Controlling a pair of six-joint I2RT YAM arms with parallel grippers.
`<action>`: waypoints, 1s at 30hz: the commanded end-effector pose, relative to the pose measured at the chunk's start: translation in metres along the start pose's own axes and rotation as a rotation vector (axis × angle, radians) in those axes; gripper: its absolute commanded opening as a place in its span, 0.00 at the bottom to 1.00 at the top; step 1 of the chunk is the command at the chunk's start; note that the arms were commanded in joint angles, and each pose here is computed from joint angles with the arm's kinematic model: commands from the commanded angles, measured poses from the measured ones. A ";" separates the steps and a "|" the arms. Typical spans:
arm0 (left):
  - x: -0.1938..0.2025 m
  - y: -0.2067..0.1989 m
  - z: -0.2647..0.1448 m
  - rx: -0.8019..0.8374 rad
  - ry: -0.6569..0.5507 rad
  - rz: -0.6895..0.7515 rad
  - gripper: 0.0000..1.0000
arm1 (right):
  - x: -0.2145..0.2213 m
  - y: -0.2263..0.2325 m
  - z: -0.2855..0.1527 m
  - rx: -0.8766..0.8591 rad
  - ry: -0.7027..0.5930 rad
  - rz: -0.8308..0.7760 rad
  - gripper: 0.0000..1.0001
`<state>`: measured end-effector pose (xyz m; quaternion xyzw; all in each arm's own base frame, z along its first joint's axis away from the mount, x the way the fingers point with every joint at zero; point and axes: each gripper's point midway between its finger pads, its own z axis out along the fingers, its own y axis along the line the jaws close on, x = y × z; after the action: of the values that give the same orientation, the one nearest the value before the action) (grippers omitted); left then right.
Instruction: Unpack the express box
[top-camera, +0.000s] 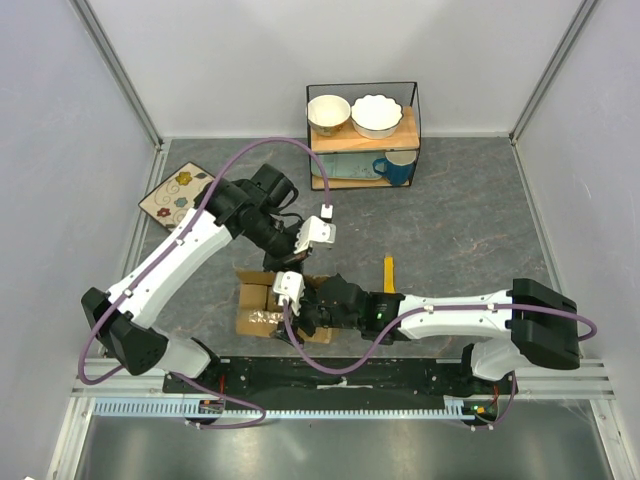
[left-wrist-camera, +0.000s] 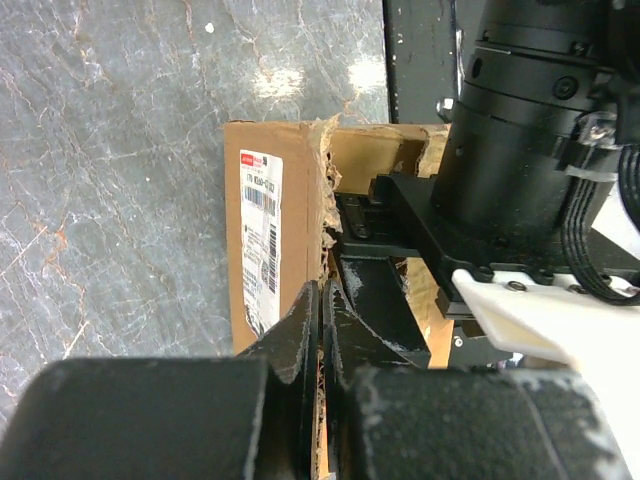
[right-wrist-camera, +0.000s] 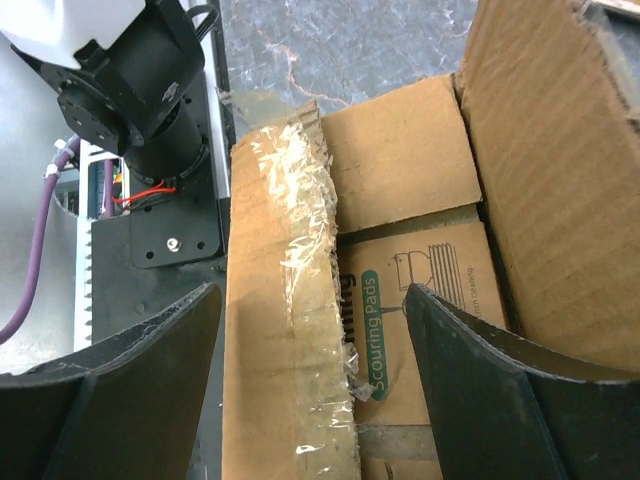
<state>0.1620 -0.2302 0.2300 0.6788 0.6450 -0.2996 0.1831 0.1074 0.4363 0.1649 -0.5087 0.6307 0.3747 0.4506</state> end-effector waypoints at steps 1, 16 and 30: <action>0.012 -0.042 -0.020 0.072 0.071 -0.102 0.03 | -0.002 0.007 0.001 -0.056 0.009 0.007 0.80; 0.048 -0.003 0.009 -0.010 0.197 -0.135 0.07 | -0.019 0.025 -0.003 -0.116 -0.044 0.079 0.20; 0.089 0.054 0.043 -0.049 0.235 -0.250 0.08 | -0.022 0.038 -0.010 -0.021 -0.025 0.025 0.05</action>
<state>0.1910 -0.2037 0.1543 0.6339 0.7250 -0.2527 0.0935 0.0838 0.4401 0.1831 -0.4965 0.6253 0.4124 0.4387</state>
